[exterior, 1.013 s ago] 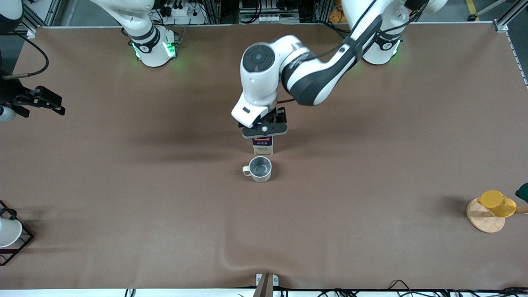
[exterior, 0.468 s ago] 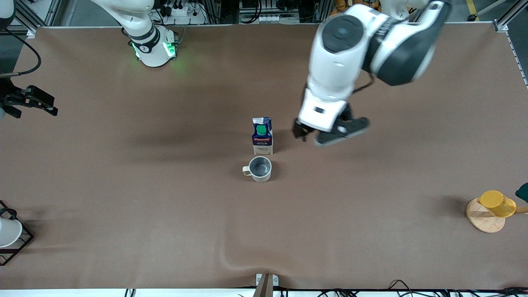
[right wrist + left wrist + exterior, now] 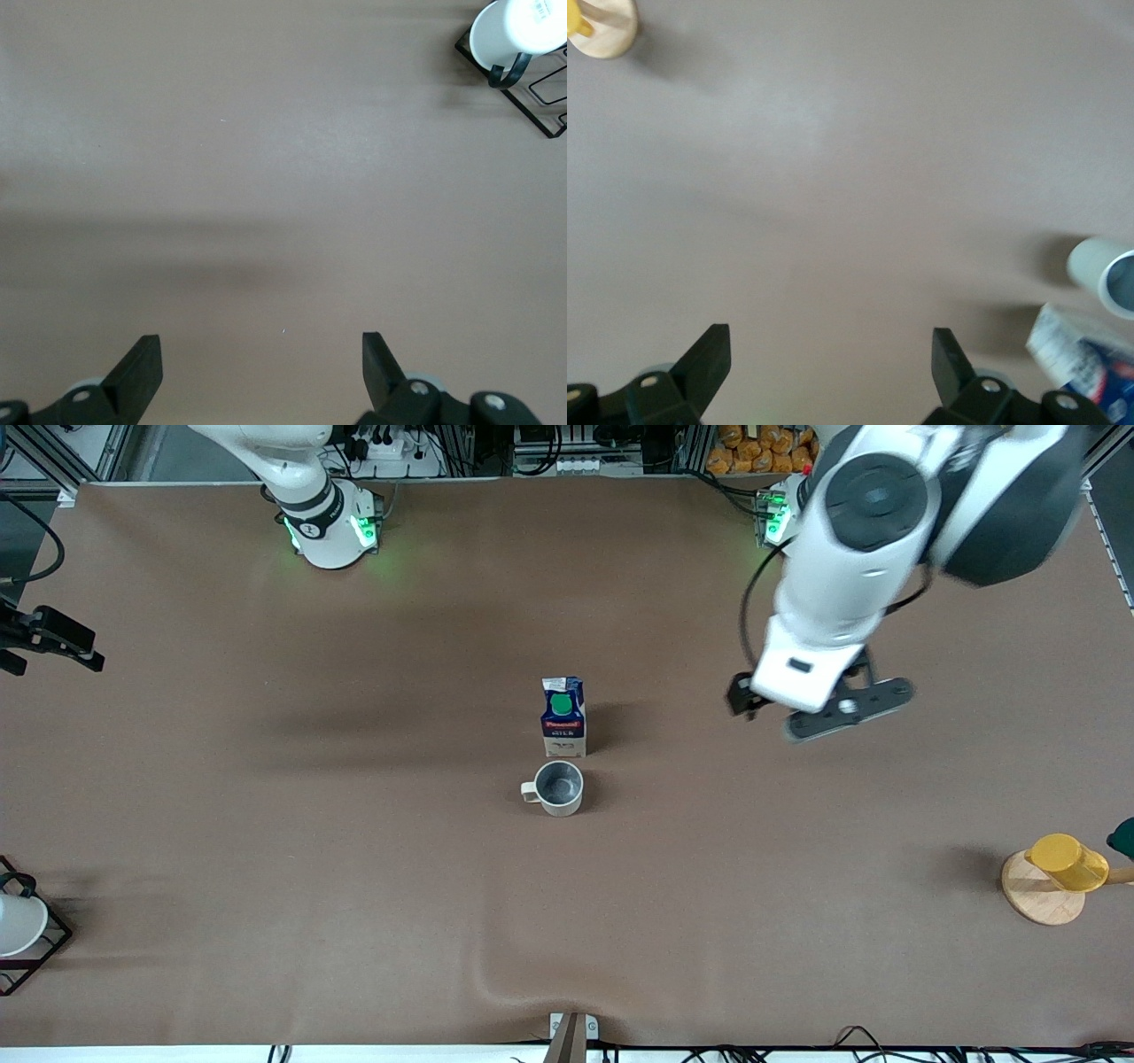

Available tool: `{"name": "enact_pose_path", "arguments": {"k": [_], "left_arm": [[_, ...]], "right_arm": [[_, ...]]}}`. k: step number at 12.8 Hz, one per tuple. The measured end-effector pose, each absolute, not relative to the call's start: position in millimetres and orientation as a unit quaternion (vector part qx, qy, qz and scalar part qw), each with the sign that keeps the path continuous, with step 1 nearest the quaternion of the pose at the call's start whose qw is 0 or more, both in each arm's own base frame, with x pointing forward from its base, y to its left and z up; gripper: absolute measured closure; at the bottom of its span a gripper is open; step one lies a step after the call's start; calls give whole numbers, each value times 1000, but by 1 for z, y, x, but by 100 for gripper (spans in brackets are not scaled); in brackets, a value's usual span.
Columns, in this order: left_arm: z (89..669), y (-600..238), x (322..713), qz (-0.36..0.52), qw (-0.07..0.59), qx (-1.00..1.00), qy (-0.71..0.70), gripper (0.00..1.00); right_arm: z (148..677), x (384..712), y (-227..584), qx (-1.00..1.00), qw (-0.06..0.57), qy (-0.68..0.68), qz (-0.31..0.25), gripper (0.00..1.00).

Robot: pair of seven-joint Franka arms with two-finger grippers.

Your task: Place milk next to cup

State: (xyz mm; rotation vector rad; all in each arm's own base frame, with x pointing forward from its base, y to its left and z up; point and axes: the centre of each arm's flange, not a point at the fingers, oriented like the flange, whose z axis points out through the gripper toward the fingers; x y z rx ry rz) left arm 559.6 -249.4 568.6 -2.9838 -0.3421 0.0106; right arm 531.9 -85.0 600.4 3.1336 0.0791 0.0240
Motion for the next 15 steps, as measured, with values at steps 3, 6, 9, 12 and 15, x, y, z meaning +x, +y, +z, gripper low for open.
{"name": "enact_pose_path", "arguments": {"k": [3, 6, 9, 12, 15], "left_arm": [[594, -202, 541, 12, 56, -995, -84, 0], [628, -163, 516, 14, 39, -999, -15, 0], [660, -126, 498, -2, 40, -999, 18, 0], [669, -75, 504, -5, 19, -1000, 23, 0], [663, -35, 517, 3, 6, -1000, 25, 0]], "right_arm": [[595, 534, -75, 999, 1, 32, -1, 0], [591, 537, -57, 1000, 1, 8, -9, 0], [591, 537, -55, 1000, 1, 0, -12, 0], [592, 537, -54, 1000, 1, 0, -9, 0], [592, 537, -52, 1000, 1, 2, -9, 0]]}}
